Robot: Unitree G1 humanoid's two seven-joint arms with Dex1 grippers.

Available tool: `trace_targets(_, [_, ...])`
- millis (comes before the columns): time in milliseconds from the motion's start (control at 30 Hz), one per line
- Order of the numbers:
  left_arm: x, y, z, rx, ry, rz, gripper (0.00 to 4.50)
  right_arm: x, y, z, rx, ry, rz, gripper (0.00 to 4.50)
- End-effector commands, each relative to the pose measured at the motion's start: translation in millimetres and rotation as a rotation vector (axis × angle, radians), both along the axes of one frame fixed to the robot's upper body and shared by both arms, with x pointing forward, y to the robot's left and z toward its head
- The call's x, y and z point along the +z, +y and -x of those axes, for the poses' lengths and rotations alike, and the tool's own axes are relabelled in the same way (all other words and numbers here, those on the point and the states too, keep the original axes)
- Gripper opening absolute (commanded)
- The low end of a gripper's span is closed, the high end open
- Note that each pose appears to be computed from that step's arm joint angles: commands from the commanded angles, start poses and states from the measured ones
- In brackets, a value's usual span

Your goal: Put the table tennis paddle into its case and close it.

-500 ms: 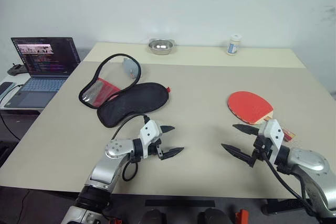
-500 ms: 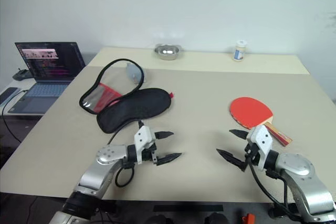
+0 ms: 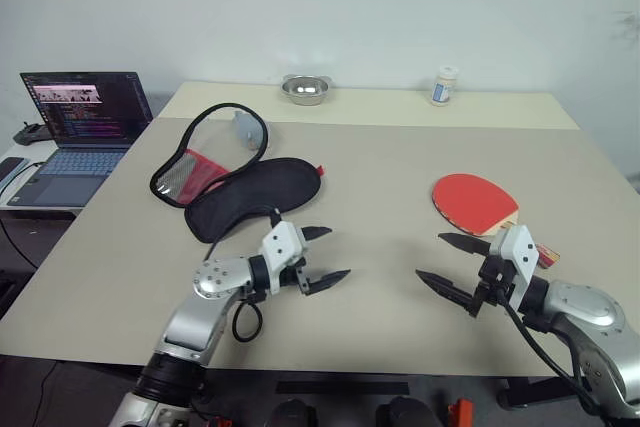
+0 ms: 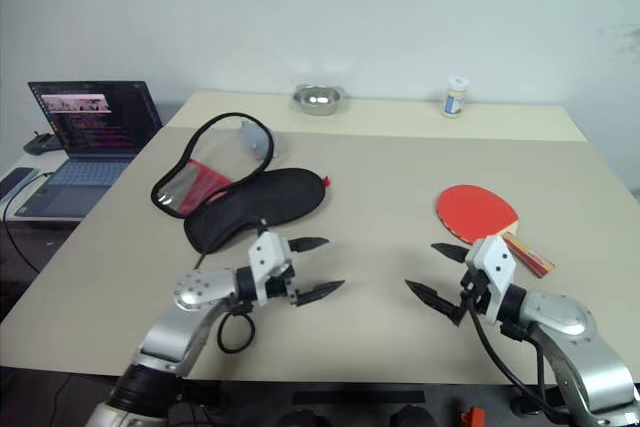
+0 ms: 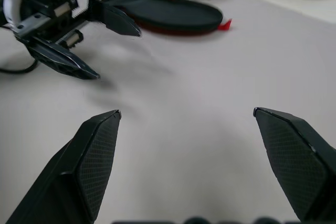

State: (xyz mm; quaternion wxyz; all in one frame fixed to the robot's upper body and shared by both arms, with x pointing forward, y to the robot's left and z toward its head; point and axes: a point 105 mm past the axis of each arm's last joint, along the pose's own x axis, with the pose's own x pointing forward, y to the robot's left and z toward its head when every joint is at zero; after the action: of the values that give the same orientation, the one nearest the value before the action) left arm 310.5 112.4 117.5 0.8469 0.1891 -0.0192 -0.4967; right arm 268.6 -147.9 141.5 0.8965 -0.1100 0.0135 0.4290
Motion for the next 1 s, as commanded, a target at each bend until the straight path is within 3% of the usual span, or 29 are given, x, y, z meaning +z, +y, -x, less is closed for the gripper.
trace_targets(33, [19,15,-4,0.049,-0.058,0.016,4.50,8,13,-2,0.047,-0.041,-0.015,4.44])
trace_targets(267, [12,38,-1,0.056,0.029,0.029,4.50,22,29,1,0.079,-0.068,-0.047,4.44])
trace_targets(467, [40,56,-12,0.115,-0.039,0.056,4.50,18,27,0,0.074,-0.059,-0.043,4.44])
trace_targets(667, [37,104,-19,0.221,-0.047,-0.157,4.50,25,33,-1,0.112,-0.045,-0.077,4.44])
trace_targets(1000, [40,144,-39,0.351,-0.022,-0.250,4.50,51,48,1,0.201,-0.077,-0.076,4.44])
